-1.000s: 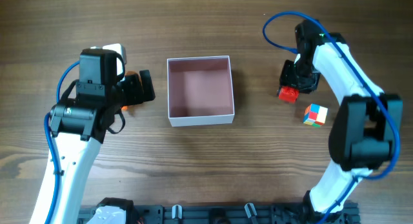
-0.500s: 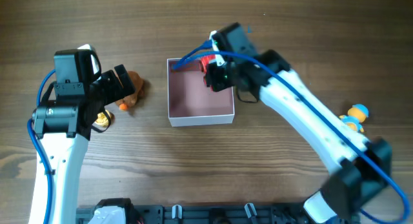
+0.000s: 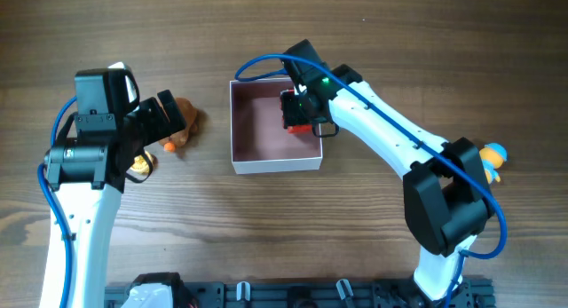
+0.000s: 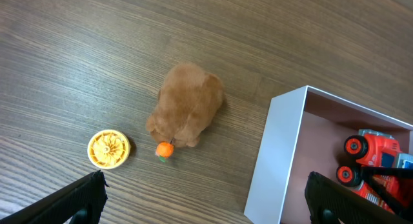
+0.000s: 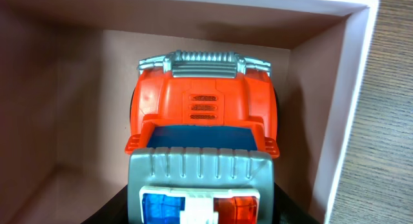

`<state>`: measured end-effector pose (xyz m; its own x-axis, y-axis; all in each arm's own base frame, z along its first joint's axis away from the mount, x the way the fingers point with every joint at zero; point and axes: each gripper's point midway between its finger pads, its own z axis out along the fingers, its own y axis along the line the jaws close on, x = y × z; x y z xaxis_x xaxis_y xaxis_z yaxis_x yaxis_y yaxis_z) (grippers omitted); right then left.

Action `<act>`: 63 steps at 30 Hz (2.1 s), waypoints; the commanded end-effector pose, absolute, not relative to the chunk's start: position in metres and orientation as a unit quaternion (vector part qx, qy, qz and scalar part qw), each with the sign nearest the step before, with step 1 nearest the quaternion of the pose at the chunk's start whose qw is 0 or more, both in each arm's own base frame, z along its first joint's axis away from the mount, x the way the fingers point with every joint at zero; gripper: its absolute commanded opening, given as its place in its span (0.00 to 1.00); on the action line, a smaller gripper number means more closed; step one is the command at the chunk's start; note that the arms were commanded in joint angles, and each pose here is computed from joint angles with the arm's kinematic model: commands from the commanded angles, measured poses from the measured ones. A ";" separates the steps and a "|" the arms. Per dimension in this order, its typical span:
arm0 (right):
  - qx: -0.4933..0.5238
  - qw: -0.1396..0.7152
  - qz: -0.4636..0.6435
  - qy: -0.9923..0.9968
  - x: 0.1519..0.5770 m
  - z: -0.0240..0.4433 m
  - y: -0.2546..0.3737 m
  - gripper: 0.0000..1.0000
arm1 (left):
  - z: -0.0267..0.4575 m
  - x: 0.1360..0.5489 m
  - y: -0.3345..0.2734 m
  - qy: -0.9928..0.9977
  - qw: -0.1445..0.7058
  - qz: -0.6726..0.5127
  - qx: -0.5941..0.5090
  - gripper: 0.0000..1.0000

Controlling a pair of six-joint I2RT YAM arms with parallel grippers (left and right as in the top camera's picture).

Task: Pack container
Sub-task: 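Carry the truck into the white box and open the right gripper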

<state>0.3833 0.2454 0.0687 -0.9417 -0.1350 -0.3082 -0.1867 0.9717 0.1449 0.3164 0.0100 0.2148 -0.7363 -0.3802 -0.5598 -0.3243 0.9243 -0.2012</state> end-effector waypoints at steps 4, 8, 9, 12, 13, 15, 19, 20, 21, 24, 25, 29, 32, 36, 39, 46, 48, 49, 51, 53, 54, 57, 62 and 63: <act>-0.080 0.143 0.085 0.983 0.382 0.064 0.245 0.47 | 0.219 0.316 0.013 0.927 0.314 -0.045 -0.200 1.00; -0.087 0.142 0.089 0.982 0.381 0.064 0.247 0.66 | 0.219 0.316 0.013 0.927 0.314 -0.045 -0.200 1.00; -0.087 0.142 0.089 0.982 0.381 0.064 0.247 0.67 | 0.219 0.316 0.013 0.927 0.314 -0.045 -0.200 1.00; -0.087 0.142 0.089 0.982 0.381 0.064 0.247 0.67 | 0.219 0.316 0.013 0.927 0.314 -0.045 -0.200 1.00; -0.087 0.142 0.089 0.982 0.381 0.064 0.247 0.66 | 0.219 0.316 0.013 0.927 0.314 -0.045 -0.200 1.00; -0.091 0.149 0.087 0.981 0.383 0.068 0.246 0.65 | 0.219 0.316 0.013 0.927 0.314 -0.045 -0.200 1.00; -0.164 0.202 0.105 0.960 0.387 0.115 0.256 0.57 | 0.219 0.316 0.013 0.927 0.314 -0.045 -0.200 1.00; -0.220 0.221 0.118 0.943 0.379 0.135 0.266 0.46 | 0.219 0.316 0.013 0.927 0.314 -0.045 -0.200 1.00; -0.252 0.222 0.121 0.934 0.370 0.142 0.273 0.29 | 0.219 0.316 0.013 0.927 0.314 -0.045 -0.200 1.00; -0.284 0.196 0.115 0.932 0.350 0.131 0.285 0.07 | 0.219 0.316 0.012 0.927 0.314 -0.045 -0.200 1.00; -0.292 0.188 0.114 0.931 0.345 0.125 0.291 0.07 | 0.219 0.316 0.012 0.927 0.314 -0.045 -0.200 1.00; -0.261 0.166 0.089 0.947 0.348 0.089 0.296 0.06 | 0.216 0.313 0.012 0.930 0.306 -0.043 -0.200 1.00; -0.258 0.156 0.080 0.950 0.352 0.074 0.294 0.06 | 0.216 0.312 0.012 0.930 0.304 -0.043 -0.200 1.00; -0.258 0.145 0.074 0.952 0.352 0.059 0.295 0.06 | 0.216 0.312 0.012 0.930 0.304 -0.043 -0.200 1.00; -0.208 0.167 0.035 0.963 0.366 0.059 0.280 0.06 | 0.216 0.312 0.012 0.930 0.304 -0.043 -0.200 1.00; -0.164 0.192 -0.004 0.968 0.378 0.062 0.266 0.07 | 0.216 0.312 0.012 0.930 0.304 -0.043 -0.200 1.00; -0.175 0.188 0.002 0.966 0.376 0.062 0.269 0.07 | 0.216 0.312 0.012 0.930 0.304 -0.043 -0.200 1.00; -0.197 0.182 0.017 0.963 0.373 0.061 0.275 0.07 | 0.216 0.312 0.012 0.930 0.304 -0.043 -0.200 1.00; -0.267 0.171 0.064 0.946 0.364 0.062 0.295 0.07 | 0.216 0.312 0.012 0.930 0.304 -0.043 -0.200 1.00; -0.297 0.173 0.076 0.936 0.364 0.063 0.301 0.06 | 0.216 0.312 0.012 0.930 0.304 -0.043 -0.200 1.00; -0.288 0.184 0.061 0.938 0.370 0.064 0.297 0.06 | 0.216 0.312 0.012 0.930 0.304 -0.043 -0.200 1.00; -0.261 0.226 0.025 0.938 0.389 0.069 0.290 0.05 | 0.216 0.312 0.012 0.930 0.304 -0.043 -0.200 1.00; -0.263 0.255 0.026 0.930 0.403 0.073 0.296 0.05 | 0.216 0.312 0.012 0.930 0.304 -0.043 -0.200 1.00; -0.267 0.250 0.022 0.930 0.403 0.068 0.294 0.05 | 0.216 0.312 0.012 0.930 0.304 -0.043 -0.200 1.00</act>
<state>0.3961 0.2989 0.0815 -0.7370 -0.4563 -0.4986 -0.5022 0.8634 -0.0478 0.3111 0.0099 0.2110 -0.7507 -0.3805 -0.5400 -0.3295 0.9242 -0.1931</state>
